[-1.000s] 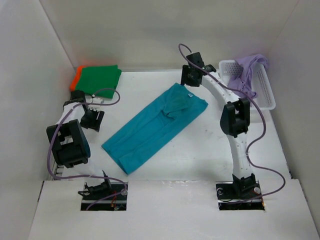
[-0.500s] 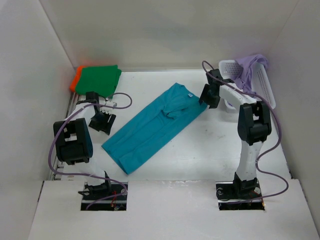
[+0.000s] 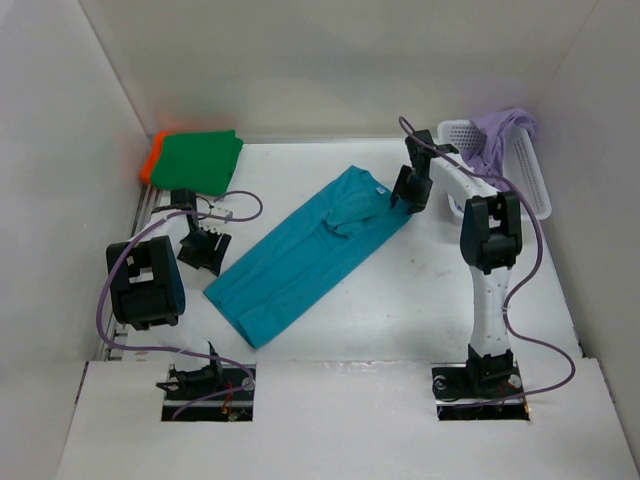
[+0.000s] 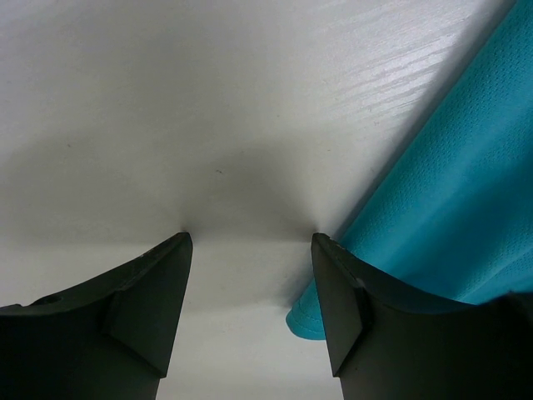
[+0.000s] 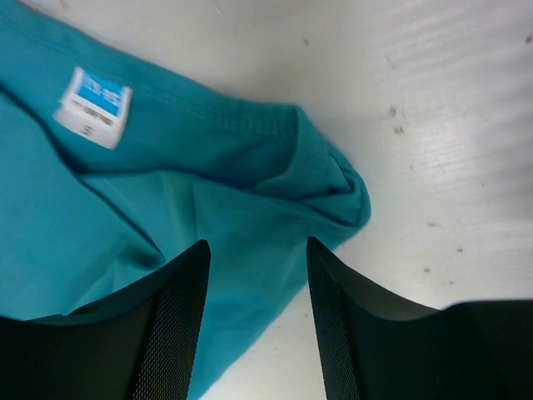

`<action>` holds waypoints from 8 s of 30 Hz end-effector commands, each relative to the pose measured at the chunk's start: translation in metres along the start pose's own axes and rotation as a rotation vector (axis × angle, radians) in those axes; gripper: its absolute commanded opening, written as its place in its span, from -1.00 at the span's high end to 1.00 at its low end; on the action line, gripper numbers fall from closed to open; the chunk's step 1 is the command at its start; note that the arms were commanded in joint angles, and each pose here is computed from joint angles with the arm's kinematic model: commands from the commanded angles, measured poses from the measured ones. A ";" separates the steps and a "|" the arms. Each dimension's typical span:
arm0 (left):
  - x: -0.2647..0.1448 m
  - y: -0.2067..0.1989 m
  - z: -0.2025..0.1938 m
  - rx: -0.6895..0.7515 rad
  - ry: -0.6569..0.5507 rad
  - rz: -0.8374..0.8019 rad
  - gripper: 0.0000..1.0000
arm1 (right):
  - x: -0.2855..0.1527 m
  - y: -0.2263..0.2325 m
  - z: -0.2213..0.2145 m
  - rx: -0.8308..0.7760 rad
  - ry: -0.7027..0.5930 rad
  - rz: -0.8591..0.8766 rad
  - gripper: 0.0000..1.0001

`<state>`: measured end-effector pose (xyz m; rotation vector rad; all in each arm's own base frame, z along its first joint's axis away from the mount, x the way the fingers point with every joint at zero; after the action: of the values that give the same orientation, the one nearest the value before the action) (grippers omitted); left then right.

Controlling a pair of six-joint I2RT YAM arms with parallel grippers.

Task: Fold and stack the t-shirts
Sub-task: Rotate the tshirt 80 degrees, then grab the bottom of the folded rectangular tshirt with both arms

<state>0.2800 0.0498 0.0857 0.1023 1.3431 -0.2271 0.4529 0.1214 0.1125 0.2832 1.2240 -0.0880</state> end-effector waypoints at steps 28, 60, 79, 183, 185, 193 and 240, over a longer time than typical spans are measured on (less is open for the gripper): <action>0.001 -0.034 -0.003 0.017 -0.047 -0.163 -0.13 | -0.046 -0.005 0.024 0.067 -0.159 -0.020 0.15; -0.014 -0.039 0.013 -0.083 -0.096 -0.235 -0.13 | -0.013 -0.015 0.005 0.551 -0.133 -0.030 -0.24; 0.016 -0.058 -0.004 -0.059 -0.024 -0.310 -0.11 | 0.004 -0.007 -0.038 0.731 -0.115 -0.158 -0.22; -0.063 -0.062 -0.034 -0.081 -0.237 -0.238 -0.17 | -0.060 0.159 -0.401 0.160 0.207 0.472 0.40; -0.067 -0.064 -0.034 -0.061 -0.255 -0.226 -0.17 | -0.058 0.154 -0.401 0.185 0.210 0.484 0.77; -0.094 -0.112 -0.019 0.417 -0.393 -0.132 -0.20 | -0.055 0.107 -0.402 0.199 0.187 0.450 1.00; -0.023 -0.206 -0.120 1.661 -0.112 -0.231 0.98 | -0.091 0.050 -0.408 0.014 0.184 0.581 0.85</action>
<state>0.1066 -0.1149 0.0810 1.3916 0.7419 -1.5119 0.0628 0.2606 0.0691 0.6981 1.2751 0.3736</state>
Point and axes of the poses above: each gripper's point midway between its finger pads, its own x axis out along the fingers, its own y axis along the line the jaws close on, z = x × y, the point moved 7 cm from there along -x, back along the fingers, and after that the axes turned 8 degrees about -x, right-handed, at the moved point
